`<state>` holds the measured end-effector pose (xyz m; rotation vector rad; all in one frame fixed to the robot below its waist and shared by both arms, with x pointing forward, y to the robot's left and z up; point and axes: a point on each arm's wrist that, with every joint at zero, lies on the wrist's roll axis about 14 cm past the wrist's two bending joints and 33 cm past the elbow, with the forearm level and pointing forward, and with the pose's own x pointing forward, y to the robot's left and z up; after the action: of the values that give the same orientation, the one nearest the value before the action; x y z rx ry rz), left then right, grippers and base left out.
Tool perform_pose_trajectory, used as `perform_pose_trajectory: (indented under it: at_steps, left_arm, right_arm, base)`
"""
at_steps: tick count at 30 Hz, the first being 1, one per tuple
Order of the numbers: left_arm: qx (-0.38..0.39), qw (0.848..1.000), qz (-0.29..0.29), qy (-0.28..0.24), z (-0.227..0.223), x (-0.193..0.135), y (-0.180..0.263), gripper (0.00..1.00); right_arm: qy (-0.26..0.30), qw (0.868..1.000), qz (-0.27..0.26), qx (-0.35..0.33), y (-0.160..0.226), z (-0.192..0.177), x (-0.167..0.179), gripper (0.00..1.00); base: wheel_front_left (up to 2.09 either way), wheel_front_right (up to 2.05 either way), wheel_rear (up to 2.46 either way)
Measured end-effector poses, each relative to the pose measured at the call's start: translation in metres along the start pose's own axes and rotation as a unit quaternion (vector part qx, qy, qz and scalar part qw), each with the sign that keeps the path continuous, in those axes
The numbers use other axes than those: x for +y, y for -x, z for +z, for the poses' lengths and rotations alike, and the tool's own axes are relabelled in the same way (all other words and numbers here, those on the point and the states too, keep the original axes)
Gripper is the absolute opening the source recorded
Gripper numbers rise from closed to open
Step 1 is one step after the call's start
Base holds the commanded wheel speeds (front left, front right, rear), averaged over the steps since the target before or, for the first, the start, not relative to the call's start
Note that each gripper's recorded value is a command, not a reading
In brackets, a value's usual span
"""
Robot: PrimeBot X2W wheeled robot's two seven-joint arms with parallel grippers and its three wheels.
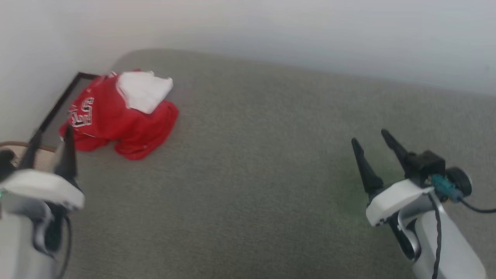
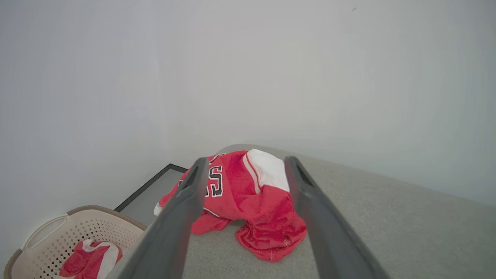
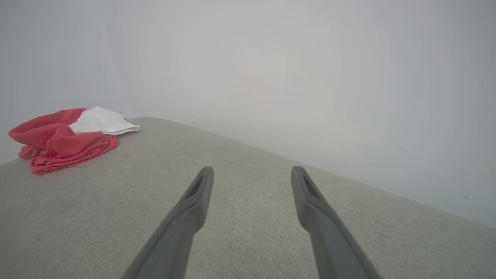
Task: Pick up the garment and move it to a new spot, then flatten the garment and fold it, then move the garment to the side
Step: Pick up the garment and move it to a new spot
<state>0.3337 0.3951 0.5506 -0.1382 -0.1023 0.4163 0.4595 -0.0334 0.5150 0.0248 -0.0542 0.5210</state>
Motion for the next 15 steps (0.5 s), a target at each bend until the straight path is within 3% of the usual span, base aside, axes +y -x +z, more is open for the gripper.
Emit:
perform_pose_trajectory:
  at_steps: [6,15]
  left_arm:
    - [0.035,0.999,-0.006,-0.022,-0.005,-0.004,-0.052,1.0]
    - [0.144,0.988,0.0,-0.047,-0.063,-0.016,-0.129,1.0]
  right_arm:
    - [0.006,1.0,-0.012,0.005,-0.012,-0.008,-0.019,1.0]
    - [0.006,0.999,-0.034,0.03,-0.028,-0.041,-0.053,1.0]
  base:
    - [0.0,0.0,0.0]
    - [0.0,0.0,0.0]
